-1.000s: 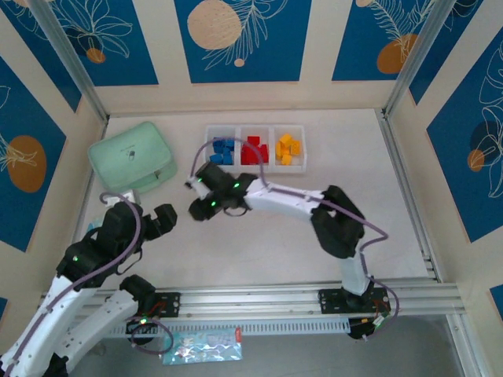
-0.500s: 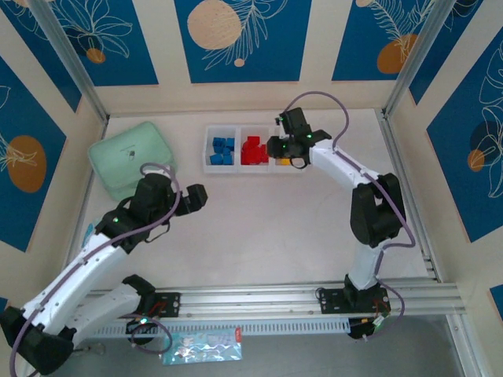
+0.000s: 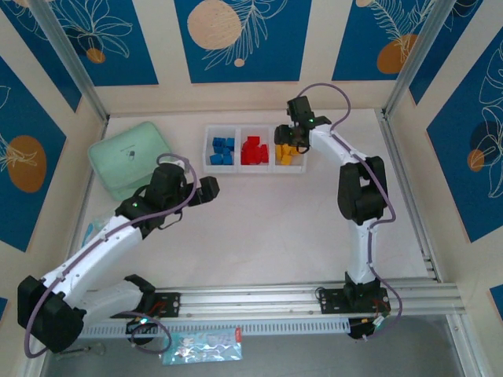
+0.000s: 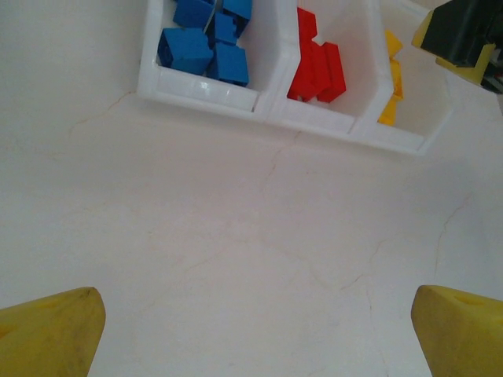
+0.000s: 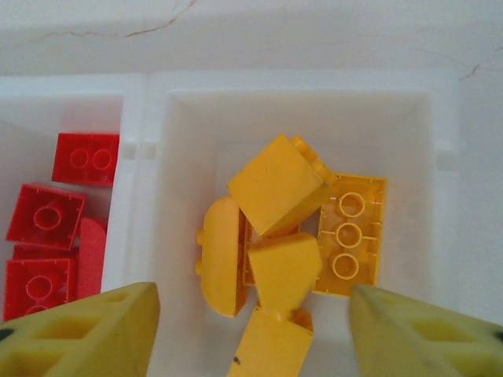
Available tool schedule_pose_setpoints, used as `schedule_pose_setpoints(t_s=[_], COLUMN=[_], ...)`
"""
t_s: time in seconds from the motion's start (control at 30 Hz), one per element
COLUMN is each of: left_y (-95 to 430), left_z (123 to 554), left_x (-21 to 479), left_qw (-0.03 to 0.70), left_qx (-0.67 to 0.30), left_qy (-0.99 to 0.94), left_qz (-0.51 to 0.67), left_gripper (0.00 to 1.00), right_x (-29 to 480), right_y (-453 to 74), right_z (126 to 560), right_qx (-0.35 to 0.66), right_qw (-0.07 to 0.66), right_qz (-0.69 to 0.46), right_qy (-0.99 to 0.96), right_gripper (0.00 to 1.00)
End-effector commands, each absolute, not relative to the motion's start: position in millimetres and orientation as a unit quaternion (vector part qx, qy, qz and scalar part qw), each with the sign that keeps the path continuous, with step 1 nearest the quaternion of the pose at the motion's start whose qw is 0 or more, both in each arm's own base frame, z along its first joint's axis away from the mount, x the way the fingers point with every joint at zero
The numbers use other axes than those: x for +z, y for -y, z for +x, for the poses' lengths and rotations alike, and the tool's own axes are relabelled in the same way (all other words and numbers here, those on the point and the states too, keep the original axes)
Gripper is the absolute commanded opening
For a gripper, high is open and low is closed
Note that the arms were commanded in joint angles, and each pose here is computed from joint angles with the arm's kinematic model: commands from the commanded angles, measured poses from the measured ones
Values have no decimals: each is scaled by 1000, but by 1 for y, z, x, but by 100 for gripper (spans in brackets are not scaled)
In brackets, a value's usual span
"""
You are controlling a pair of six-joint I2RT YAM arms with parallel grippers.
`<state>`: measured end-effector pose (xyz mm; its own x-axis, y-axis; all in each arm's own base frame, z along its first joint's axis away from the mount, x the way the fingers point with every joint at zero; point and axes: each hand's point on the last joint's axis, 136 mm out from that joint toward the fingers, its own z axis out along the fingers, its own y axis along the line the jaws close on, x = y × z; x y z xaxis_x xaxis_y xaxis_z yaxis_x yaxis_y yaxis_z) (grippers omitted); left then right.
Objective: Sort the legos into containers by color
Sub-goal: Place the lego in the container, then pick up the lego from the bottom-center of the table.
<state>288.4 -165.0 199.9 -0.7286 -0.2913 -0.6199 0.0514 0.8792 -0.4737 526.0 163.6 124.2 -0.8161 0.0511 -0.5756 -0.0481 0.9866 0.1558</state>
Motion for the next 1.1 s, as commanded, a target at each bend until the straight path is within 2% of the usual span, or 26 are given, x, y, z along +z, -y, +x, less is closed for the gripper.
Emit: schedule_pose_setpoints(t_s=[0.0, 0.13, 0.23, 0.43, 0.6, 0.8, 0.97, 1.07], left_y=[159, 136, 99, 6, -25, -11, 6, 17], left_z=[300, 311, 321, 333, 344, 365, 377, 381], left_x=[212, 206, 203, 184, 160, 143, 119, 105], left_qw=[388, 405, 425, 463, 516, 598, 615, 627], left_qx=[-234, -195, -127, 52, 157, 144, 107, 86], left_qy=[-889, -890, -890, -868, -834, -787, -781, -774], left_qz=[-64, -78, -103, -170, -119, -44, -6, 24], left_gripper=[100, 100, 100, 99, 99, 99, 99, 99], right_x=[175, 193, 198, 173, 117, 104, 101, 98], right_y=[-163, -138, -100, -2, 46, 26, -27, -27], right_z=[513, 486, 462, 415, 397, 403, 407, 400], right_qx=[99, 100, 79, -14, -22, 81, 61, 91], right_qw=[342, 365, 388, 437, 460, 512, 540, 548], right_qz=[-4, 28, 68, 158, 188, 126, -5, -9], right_qy=[-934, -925, -916, -886, -867, -846, -839, -831], right_gripper=[71, 90, 100, 99, 99, 99, 99, 99])
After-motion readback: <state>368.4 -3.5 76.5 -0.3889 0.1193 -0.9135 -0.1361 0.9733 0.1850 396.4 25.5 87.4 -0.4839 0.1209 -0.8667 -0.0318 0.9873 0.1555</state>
